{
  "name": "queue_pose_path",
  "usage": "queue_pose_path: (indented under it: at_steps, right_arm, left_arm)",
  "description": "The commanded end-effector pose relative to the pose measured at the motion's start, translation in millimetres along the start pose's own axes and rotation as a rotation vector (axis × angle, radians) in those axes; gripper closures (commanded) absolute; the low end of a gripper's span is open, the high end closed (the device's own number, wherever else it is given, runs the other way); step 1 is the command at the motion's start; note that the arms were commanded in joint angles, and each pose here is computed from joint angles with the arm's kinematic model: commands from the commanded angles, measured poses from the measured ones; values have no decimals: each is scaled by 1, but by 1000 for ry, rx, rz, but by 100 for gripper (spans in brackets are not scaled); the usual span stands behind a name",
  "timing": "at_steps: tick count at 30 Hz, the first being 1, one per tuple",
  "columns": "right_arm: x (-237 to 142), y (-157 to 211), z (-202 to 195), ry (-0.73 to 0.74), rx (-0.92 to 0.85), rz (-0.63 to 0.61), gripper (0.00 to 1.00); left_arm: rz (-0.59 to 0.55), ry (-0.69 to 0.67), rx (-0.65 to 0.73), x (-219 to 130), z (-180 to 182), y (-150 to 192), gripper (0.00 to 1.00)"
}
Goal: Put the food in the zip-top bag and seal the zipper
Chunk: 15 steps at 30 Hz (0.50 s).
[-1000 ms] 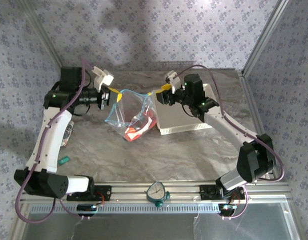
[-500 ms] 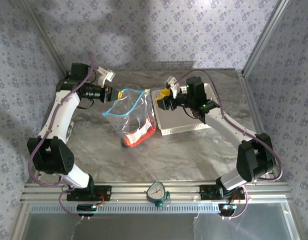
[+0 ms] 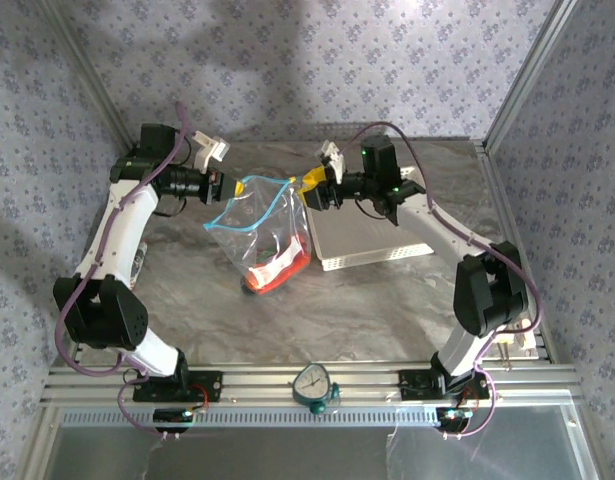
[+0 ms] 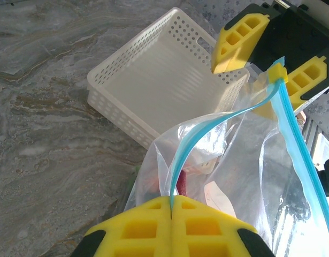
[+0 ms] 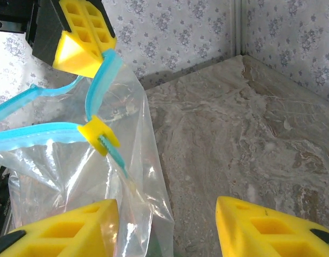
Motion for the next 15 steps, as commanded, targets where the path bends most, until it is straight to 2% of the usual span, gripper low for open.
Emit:
queue_pose_path:
  at_steps: [1,8,15]
  right_arm:
    - [6,-6,3,-70,-13,-3,48]
    - [13,-13,8,-111,-32,-15,49]
    - [17,-21,13,-145,-46,-23,57]
  left_arm:
    - [-22,32,32,-7,-9,-7,97]
    - [-17,41,22,-5,-8,-8,97]
    - [-6,45,19,-1,-9,-8,97]
Point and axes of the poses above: each hand's point on the last joint's axis, 136 mm out from that joint toward the fingers, its own x axis out along the fingers, its own z axis along the line the jaws close on, y = z × x, the point moved 8 cm from there along -x, back along the fingers, and after that the axes turned 7 degrees about -x, right-handed, at the moved point
